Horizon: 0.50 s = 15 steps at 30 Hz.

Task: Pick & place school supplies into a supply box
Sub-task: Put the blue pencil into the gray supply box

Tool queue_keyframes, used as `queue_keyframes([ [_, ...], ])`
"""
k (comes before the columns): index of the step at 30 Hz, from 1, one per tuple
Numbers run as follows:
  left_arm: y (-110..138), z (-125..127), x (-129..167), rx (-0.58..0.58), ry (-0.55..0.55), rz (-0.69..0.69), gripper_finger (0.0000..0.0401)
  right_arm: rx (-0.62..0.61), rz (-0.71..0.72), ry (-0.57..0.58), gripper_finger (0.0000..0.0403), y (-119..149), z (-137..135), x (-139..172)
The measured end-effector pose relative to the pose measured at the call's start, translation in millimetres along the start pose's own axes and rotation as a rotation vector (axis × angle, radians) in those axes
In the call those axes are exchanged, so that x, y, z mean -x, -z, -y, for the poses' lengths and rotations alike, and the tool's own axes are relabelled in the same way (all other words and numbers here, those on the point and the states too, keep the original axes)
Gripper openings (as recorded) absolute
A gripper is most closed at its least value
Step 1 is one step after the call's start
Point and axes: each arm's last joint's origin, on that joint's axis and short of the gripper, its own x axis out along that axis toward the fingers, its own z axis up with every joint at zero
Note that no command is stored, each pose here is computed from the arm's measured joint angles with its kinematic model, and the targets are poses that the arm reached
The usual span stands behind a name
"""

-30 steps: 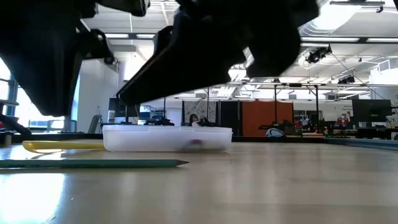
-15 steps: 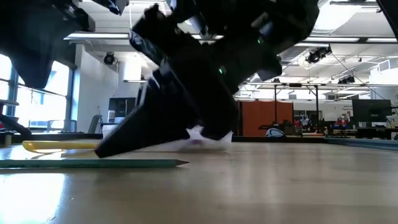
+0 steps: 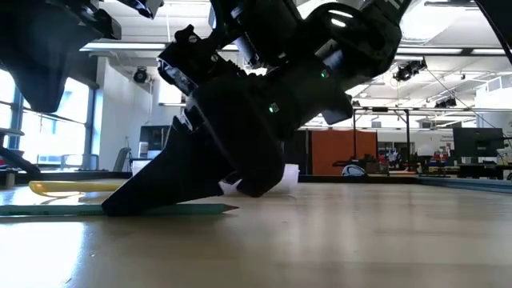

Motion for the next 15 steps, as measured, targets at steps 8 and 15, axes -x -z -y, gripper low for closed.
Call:
queue_keyframes([
  [8,0,0,0,-0.001,-0.003,-0.001,0.0053,0.04,0.027,0.086,0.0009,-1,-14,-1],
  [15,1,0,0,-0.001,-0.003,-0.006,0.0053,0.001,0.013,0.053,0.0005,-17,-10,14],
])
